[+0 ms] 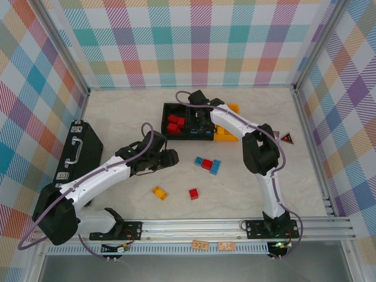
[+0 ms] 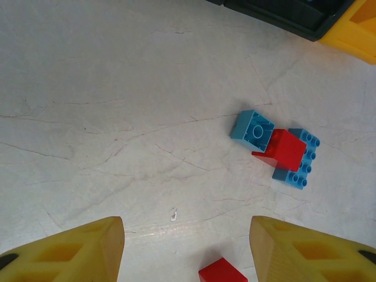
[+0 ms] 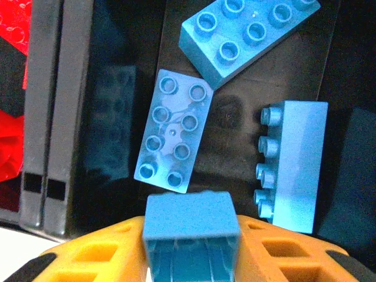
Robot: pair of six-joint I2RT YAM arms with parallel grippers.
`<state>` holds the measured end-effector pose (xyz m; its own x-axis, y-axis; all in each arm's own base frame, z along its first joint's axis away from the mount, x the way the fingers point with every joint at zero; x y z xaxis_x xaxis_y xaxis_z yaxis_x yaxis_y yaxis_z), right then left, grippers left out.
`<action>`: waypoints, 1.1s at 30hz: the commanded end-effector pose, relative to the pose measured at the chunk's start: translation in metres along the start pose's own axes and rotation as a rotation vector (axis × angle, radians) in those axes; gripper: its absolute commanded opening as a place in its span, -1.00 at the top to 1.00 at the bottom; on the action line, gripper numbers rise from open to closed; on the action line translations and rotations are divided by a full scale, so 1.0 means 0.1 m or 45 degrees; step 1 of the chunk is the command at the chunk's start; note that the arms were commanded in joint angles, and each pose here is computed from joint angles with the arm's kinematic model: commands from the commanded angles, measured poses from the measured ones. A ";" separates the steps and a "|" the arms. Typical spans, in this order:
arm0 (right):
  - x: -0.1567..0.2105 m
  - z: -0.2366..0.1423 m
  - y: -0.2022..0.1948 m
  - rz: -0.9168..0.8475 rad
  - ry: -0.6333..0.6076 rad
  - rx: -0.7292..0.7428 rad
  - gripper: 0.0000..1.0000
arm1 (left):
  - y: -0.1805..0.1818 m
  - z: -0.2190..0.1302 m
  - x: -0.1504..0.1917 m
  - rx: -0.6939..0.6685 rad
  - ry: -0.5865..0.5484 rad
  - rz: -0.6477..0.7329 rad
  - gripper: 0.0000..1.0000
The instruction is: Sort the legos into containers by color
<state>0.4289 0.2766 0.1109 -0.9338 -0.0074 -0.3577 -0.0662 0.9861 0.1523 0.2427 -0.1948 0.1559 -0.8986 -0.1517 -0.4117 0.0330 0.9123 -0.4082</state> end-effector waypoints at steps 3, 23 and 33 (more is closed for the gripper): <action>-0.09 0.04 -0.05 0.011 -0.005 0.036 0.15 | 0.14 -0.02 0.06 -0.051 0.001 -0.034 -0.16; 0.12 -0.76 0.11 -0.010 -0.115 -0.222 -0.12 | 0.40 -0.12 0.25 -0.219 0.090 -0.140 -0.23; 0.59 -1.02 0.04 -0.009 -0.080 -0.365 -0.14 | 0.59 -0.09 0.57 -0.343 0.272 -0.307 -0.33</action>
<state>0.3509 0.2582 0.1772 -0.9082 0.0019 -0.4186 -0.1569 0.9255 0.3447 0.2062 -0.1571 0.1314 -0.9325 -0.2670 -0.2431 -0.1925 0.9371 -0.2910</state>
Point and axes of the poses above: each hand's point on the last joint's axis, 136 mm out from that joint toward the fingers, its own z axis out along the fingers, its own y axis along the line the jaws close on, x = y × z, the point moved 3 cm from there along -z, back along the fingers, and after that the axes turned 6 degrees about z, right-handed, at the moved point
